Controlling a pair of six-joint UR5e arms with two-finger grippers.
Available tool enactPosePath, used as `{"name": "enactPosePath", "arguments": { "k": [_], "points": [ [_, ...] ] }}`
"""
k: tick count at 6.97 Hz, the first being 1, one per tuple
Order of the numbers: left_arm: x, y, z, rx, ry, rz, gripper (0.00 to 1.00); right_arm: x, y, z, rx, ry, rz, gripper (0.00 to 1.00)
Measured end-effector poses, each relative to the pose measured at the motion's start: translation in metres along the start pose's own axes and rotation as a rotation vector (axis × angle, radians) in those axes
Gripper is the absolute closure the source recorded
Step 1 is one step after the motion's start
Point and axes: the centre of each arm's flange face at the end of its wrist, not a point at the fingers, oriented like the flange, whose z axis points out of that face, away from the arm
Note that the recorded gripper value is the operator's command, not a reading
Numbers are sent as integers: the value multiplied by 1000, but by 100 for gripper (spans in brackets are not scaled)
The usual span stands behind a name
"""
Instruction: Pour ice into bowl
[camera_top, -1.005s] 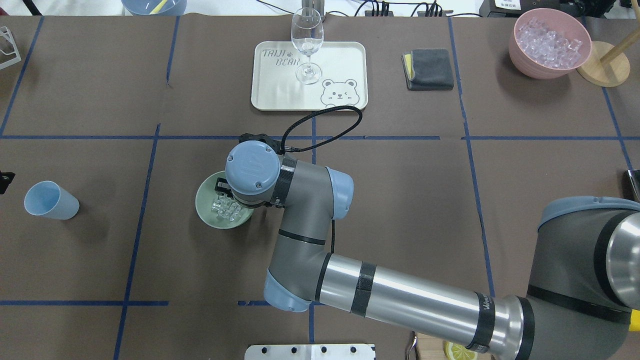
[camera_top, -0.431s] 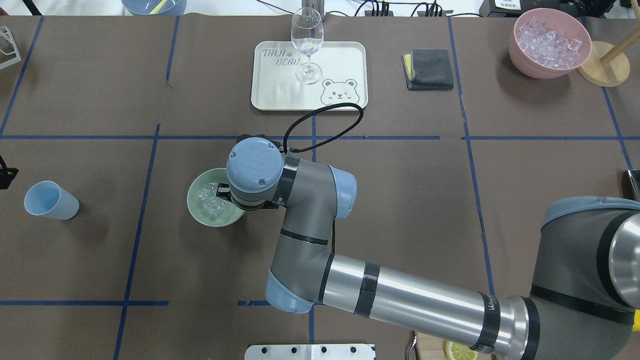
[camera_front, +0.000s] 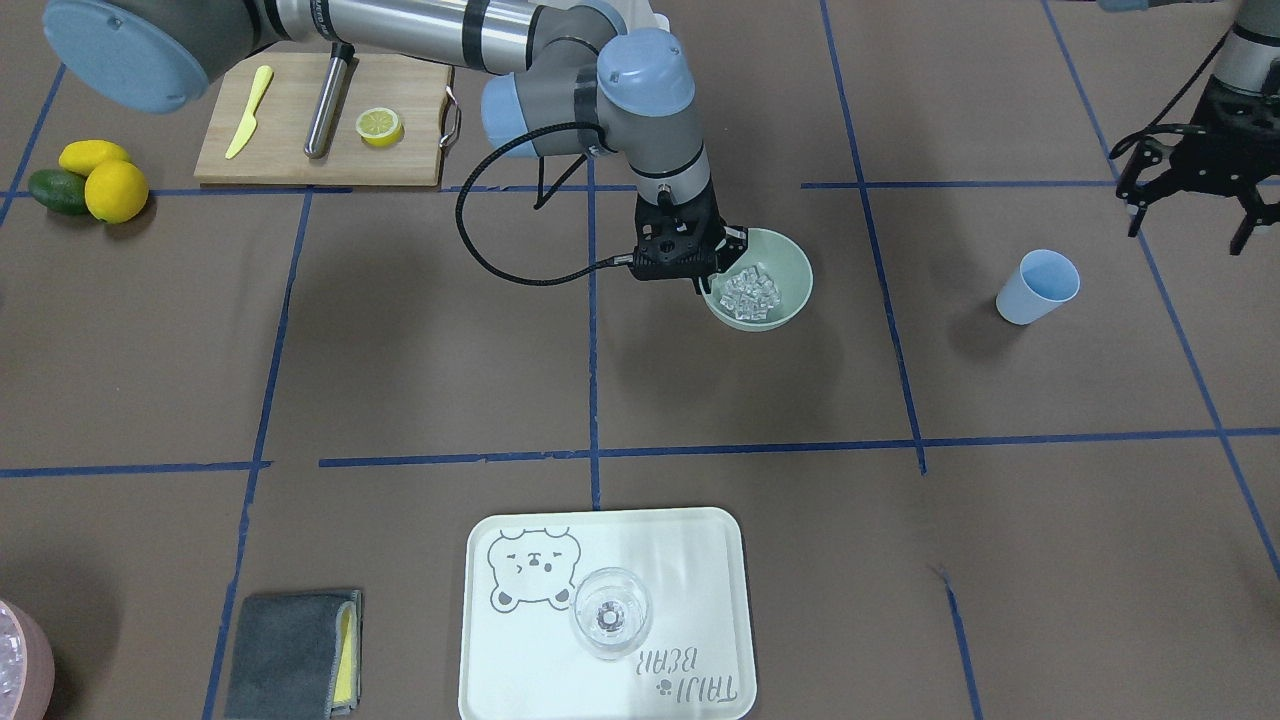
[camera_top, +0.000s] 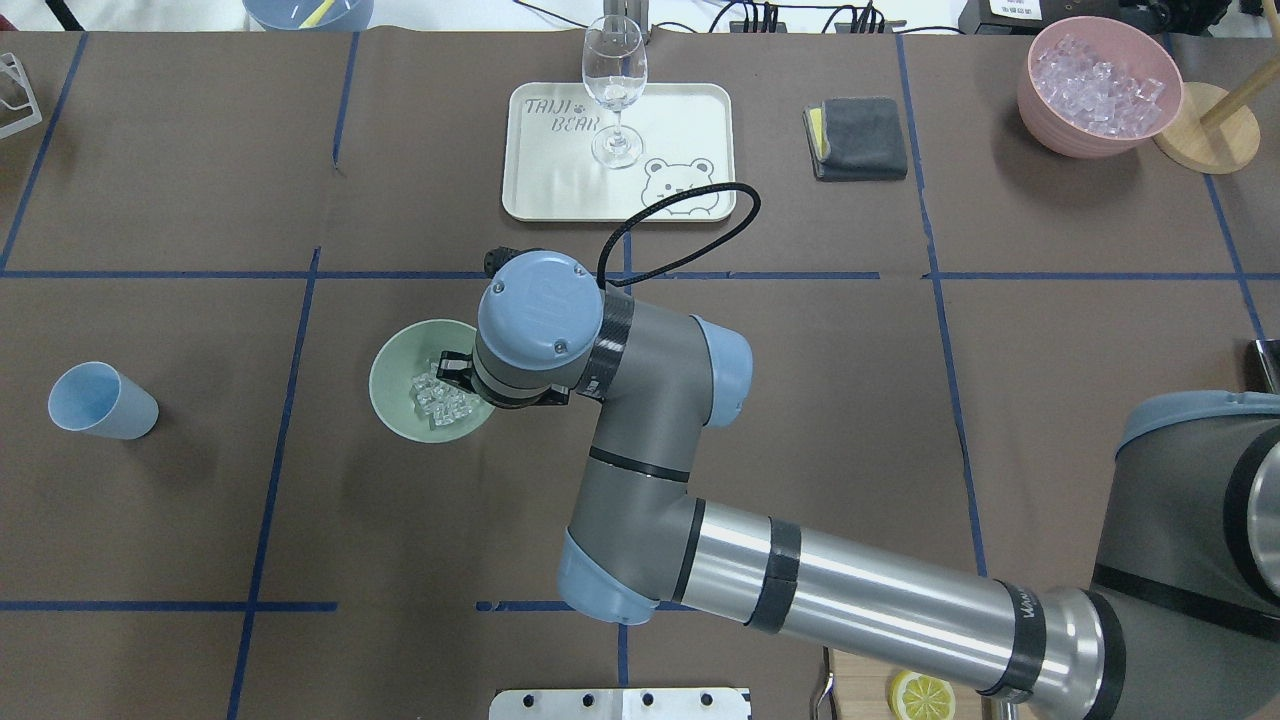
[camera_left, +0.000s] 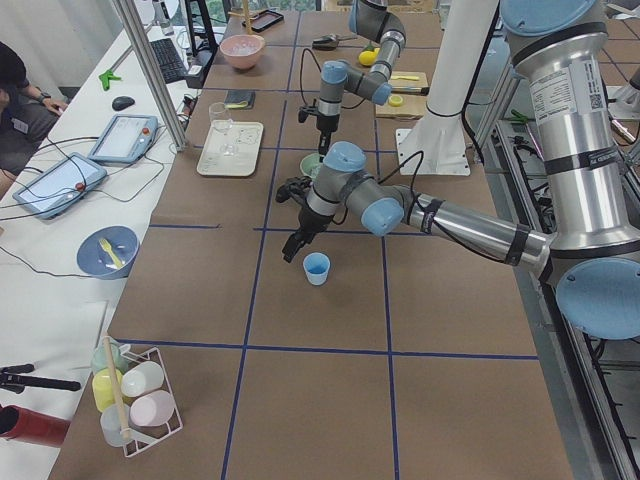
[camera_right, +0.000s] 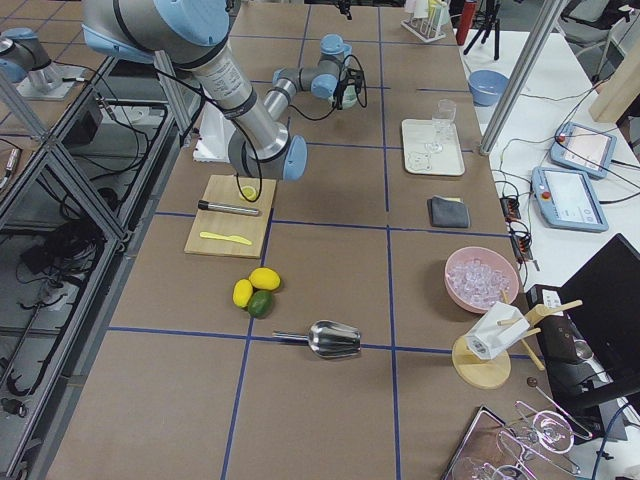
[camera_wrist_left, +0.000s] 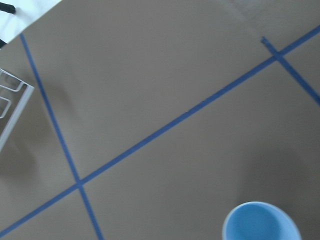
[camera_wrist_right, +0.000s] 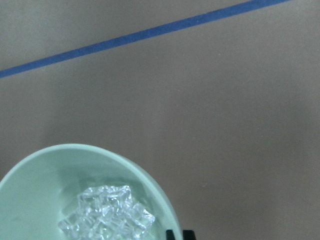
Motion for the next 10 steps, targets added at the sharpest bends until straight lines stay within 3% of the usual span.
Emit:
{"name": "enactPosePath", "arguments": {
  "k": [1, 3, 4, 6, 8, 10],
  "points": [
    [-34, -6, 11, -14, 5, 16, 0, 23, -18, -29, 10, 2, 5, 100],
    [-81, -38, 12, -85, 49, -35, 0, 126, -50, -91, 42, 8, -73, 100],
    [-95, -51, 5, -125, 87, -89, 0, 185, -67, -121, 49, 21, -115, 100],
    [-122, -42, 11, -170, 207, -210, 0, 306, -103, -166, 60, 68, -173, 100],
    [-141, -28, 18, -181, 265, -274, 0, 448, -112, -172, 91, 89, -208, 100],
    [-144, -23, 21, -186, 272, -283, 0, 562, -124, -156, 74, 84, -170, 100]
  ]
}}
